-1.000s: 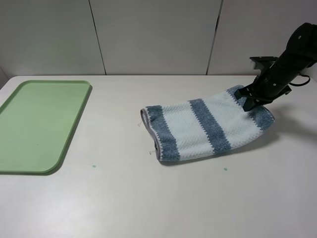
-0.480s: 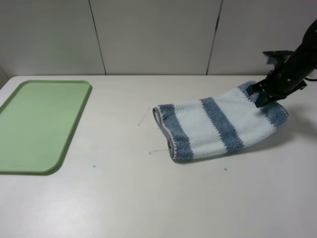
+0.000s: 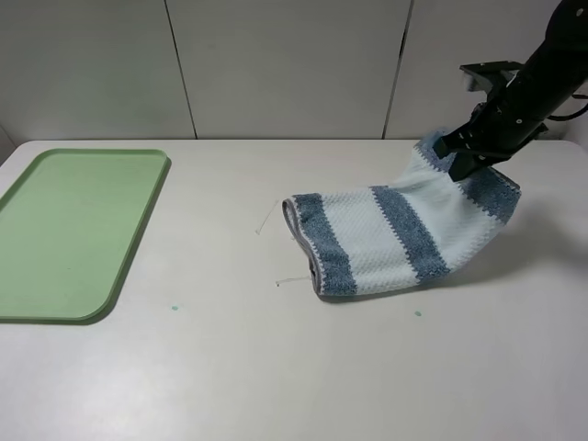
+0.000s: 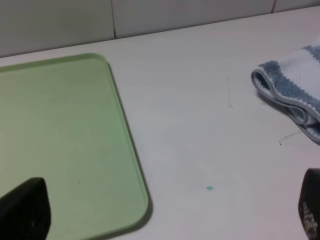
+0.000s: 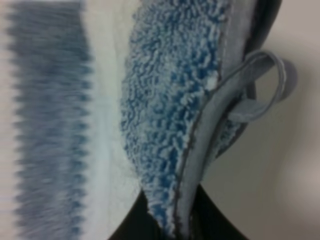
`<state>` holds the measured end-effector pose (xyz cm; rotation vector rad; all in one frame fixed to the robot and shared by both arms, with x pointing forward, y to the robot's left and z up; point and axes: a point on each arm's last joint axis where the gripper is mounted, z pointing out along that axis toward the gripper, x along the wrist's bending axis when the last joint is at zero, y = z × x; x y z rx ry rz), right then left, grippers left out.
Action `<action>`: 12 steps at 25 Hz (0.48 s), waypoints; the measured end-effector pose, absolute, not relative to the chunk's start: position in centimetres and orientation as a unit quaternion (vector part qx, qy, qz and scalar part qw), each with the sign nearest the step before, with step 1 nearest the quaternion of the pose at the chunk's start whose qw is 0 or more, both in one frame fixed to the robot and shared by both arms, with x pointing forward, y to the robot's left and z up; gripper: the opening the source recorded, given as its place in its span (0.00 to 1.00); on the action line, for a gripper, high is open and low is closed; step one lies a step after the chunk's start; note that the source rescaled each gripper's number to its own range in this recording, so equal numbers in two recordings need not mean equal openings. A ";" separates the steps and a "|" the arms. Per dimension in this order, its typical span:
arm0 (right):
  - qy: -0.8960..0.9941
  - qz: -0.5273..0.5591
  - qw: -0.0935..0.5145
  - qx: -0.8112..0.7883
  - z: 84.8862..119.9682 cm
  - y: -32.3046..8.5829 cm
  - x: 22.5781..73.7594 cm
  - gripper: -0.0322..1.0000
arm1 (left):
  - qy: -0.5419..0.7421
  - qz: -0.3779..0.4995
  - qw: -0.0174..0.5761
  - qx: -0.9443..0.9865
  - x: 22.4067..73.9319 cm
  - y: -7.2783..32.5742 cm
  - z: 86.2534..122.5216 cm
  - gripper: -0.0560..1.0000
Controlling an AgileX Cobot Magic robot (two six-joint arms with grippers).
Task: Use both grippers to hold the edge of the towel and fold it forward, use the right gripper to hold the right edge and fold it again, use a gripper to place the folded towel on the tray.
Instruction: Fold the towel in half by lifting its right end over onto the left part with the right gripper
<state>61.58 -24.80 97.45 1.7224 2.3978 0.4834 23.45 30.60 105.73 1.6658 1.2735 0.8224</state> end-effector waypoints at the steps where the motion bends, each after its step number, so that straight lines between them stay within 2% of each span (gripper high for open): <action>1: 0.801 0.164 0.074 0.570 97.7 -24.2 61.4 0.09 | 0.510 0.330 0.430 0.668 23.4 30.6 105.7 1.00; 12: 0.826 0.189 0.039 0.530 98.3 -18.1 59.7 0.09 | 0.510 0.330 0.430 0.668 23.4 30.6 105.7 1.00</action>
